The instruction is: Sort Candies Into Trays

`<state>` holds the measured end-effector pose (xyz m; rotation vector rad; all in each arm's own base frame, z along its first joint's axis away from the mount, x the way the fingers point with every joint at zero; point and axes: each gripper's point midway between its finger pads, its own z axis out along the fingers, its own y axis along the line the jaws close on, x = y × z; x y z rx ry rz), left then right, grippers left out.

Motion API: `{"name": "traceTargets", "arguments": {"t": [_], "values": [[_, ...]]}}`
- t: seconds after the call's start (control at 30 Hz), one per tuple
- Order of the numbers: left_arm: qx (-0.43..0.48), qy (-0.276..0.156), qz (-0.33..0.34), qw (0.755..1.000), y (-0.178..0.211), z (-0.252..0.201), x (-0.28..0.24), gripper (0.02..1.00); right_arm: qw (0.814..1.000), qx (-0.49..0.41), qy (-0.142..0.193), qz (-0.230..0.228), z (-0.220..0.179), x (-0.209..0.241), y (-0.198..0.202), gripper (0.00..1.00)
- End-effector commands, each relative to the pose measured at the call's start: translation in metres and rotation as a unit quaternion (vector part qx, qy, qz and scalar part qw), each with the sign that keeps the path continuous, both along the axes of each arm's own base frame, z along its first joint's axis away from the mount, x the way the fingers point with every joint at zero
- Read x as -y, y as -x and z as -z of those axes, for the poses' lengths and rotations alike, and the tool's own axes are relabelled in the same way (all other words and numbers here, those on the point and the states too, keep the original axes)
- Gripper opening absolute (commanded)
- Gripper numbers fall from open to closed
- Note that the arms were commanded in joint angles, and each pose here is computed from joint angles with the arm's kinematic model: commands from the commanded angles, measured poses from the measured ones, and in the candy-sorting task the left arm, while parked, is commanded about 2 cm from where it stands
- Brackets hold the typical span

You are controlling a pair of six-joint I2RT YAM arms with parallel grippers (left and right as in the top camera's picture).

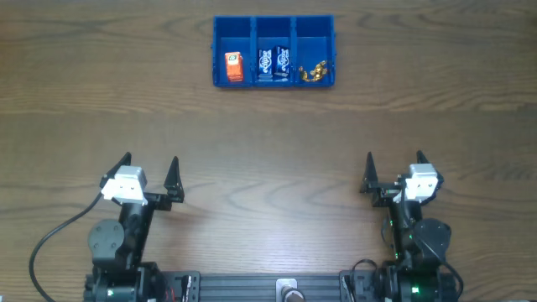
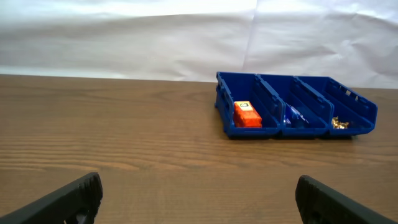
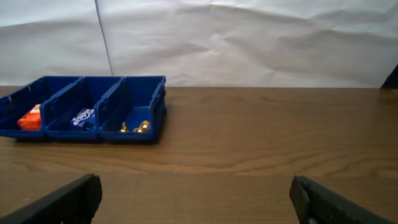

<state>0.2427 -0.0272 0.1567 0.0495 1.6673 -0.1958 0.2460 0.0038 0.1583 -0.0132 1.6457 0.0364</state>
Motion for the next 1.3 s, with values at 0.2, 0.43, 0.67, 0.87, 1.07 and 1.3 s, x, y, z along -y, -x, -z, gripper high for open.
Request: {"name": "traceTargets", "arguments": {"t": [0.2,0.43,0.67,0.87,1.07,1.3], "values": [[-0.021,-0.006,0.008,1.0,0.0009,0.0159,0.0023,1.0,1.0,0.0,-0.007,-0.011,0.0016,-0.0055,0.0003,0.998],[-0.021,-0.006,0.008,1.0,0.0009,0.0159,0.0023,0.998,1.0,0.0,-0.007,-0.01,0.001,-0.005,0.0004,0.998],[-0.021,-0.006,0.008,1.0,0.0009,0.0159,0.0023,0.998,1.0,0.0,-0.007,-0.01,0.001,-0.005,0.0004,0.998],[-0.021,-0.006,0.008,1.0,0.0009,0.0159,0.0023,0.998,1.0,0.0,-0.007,-0.01,0.001,-0.005,0.0004,0.998],[-0.021,-0.006,0.008,1.0,0.0009,0.0159,0.0023,0.996,1.0,0.0,-0.007,-0.01,0.001,-0.005,0.0004,0.998],[-0.021,-0.006,0.008,1.0,0.0008,0.0158,0.0023,0.998,1.0,0.0,-0.007,-0.01,0.001,-0.005,0.0004,0.998]]}}
